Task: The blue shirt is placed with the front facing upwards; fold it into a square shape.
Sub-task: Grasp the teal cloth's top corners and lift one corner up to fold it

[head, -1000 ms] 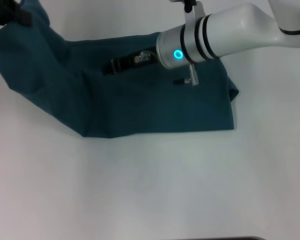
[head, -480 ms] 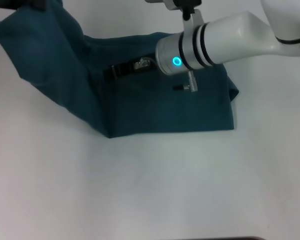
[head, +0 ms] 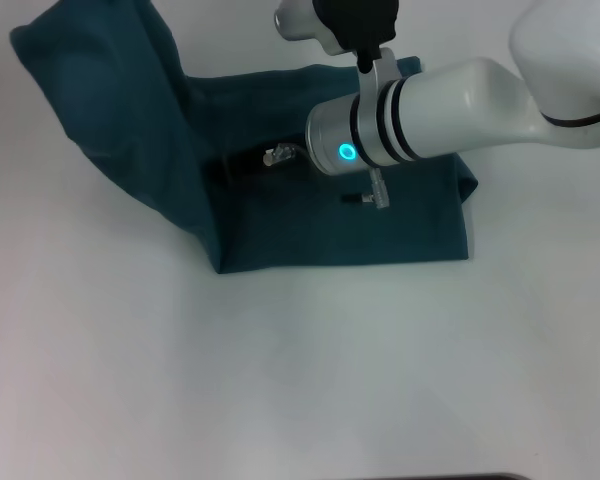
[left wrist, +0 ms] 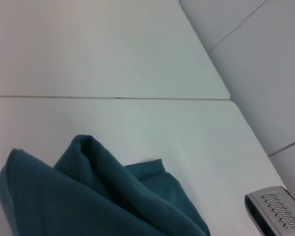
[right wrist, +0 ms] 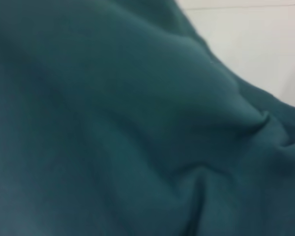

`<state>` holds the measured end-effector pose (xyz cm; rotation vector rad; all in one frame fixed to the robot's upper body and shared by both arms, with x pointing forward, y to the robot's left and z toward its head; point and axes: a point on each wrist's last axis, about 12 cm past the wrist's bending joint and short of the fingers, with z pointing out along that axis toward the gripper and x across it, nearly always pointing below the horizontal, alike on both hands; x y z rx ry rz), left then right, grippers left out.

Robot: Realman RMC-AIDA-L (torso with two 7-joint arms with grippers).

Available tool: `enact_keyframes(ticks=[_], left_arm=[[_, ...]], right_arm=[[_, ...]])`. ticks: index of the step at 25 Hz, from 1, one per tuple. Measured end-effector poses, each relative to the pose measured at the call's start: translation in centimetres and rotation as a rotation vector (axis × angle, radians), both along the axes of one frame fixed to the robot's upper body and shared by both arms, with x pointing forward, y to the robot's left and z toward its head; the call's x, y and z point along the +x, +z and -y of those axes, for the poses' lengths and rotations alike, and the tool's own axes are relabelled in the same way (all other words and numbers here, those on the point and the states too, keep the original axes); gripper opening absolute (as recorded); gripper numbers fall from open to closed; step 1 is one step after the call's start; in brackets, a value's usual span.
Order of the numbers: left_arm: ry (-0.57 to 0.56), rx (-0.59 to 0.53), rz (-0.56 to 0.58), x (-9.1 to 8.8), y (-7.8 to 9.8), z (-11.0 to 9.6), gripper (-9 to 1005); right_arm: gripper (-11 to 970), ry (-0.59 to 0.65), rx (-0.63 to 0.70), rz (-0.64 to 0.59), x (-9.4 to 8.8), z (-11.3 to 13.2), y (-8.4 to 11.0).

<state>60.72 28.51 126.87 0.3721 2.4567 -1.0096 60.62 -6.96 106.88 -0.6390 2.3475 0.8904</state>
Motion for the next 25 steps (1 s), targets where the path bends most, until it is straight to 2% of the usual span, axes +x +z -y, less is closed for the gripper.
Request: enact_keyframes(ticks=[8, 15, 21, 25], left_arm=[[-0.019, 0.007, 0.005, 0.5, 0.0, 1.3, 55], [-0.014, 0.006, 0.001, 0.6, -0.1, 1.1, 55], [-0.017, 0.007, 0.004, 0.7, 0.1, 1.3, 55], [-0.016, 0.007, 0.007, 0.7, 0.1, 1.3, 55]], right_arm=[[8, -0.066, -0.034, -0.065, 0.3, 0.9, -0.5], [8, -0.071, 0.061, -0.143, -0.2, 3.1, -0.3], [9, 0.002, 0.071, -0.135, -1.0, 1.7, -0.3], [10, -0.040, 0.028, -0.150, -0.7, 1.8, -0.6]])
